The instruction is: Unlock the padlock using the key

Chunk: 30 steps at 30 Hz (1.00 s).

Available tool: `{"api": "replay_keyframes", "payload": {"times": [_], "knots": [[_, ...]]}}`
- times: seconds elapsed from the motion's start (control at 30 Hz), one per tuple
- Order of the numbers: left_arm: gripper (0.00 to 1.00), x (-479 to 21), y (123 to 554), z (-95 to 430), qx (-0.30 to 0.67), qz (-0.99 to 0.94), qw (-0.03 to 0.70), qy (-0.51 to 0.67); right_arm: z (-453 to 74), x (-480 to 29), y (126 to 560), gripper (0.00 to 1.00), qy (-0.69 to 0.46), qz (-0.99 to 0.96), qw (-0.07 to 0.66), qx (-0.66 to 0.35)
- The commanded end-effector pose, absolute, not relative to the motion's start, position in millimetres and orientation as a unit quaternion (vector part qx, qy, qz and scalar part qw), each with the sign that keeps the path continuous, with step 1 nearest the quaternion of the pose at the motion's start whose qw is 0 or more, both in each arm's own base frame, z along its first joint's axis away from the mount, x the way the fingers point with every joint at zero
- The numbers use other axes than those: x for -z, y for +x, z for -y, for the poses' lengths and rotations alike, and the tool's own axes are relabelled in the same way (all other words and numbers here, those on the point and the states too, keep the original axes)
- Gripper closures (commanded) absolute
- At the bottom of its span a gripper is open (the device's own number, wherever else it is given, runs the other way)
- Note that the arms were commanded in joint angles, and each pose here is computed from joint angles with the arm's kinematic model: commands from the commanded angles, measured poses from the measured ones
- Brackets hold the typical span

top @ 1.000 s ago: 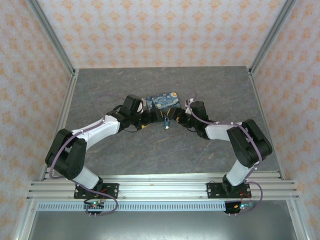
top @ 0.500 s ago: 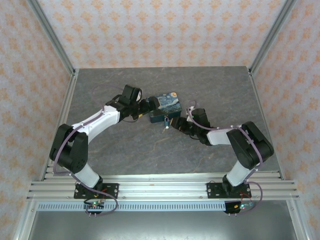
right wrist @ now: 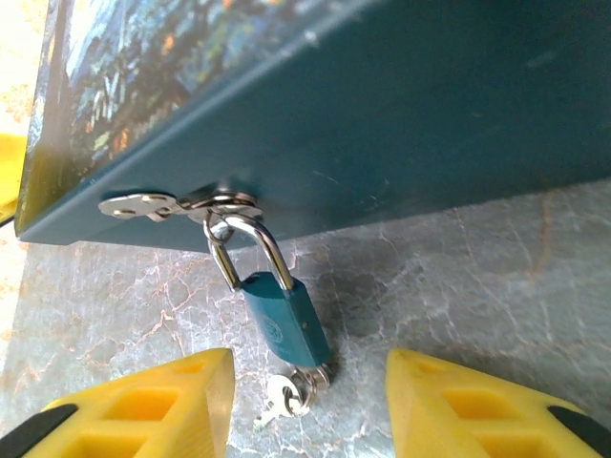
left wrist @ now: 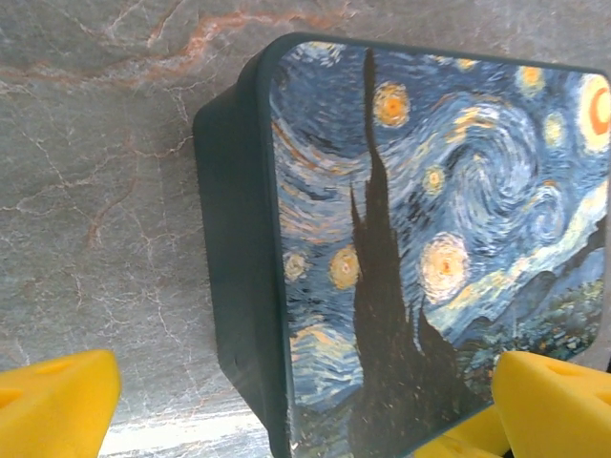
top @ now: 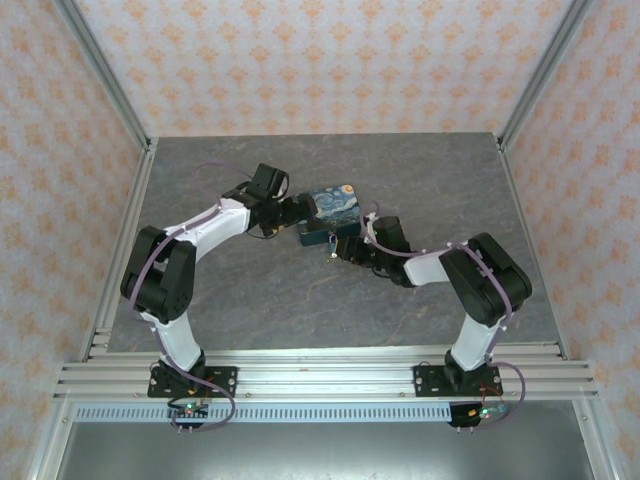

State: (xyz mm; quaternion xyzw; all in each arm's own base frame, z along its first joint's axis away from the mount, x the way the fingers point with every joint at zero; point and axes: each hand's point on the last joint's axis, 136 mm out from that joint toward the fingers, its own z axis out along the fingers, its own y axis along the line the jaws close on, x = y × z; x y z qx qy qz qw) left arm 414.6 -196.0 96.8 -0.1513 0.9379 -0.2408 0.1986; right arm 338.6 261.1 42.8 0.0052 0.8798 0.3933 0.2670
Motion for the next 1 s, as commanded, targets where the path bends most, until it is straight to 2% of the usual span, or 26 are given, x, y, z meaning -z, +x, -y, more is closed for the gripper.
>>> {"api": "replay_keyframes", "payload": {"times": [0.0,0.47,0.8,0.97], "knots": [[0.0,-104,425,193,0.236,-0.937,0.21,-0.147,-269,-42,345,0.55,-0.021,-0.882,0.28,-0.38],[0.0,-105,428,198,0.249,-0.933,0.209,-0.151,-272,-31,345,0.62,-0.026,-0.89,0.275,-0.363],[0.0,-101,428,200,0.256,-0.932,0.205,-0.154,-278,-29,351,0.63,-0.022,-0.888,0.274,-0.368],[0.0,-101,429,201,0.26,-0.931,0.205,-0.155,-281,-29,352,0.7,-0.023,-0.888,0.273,-0.37]]}}
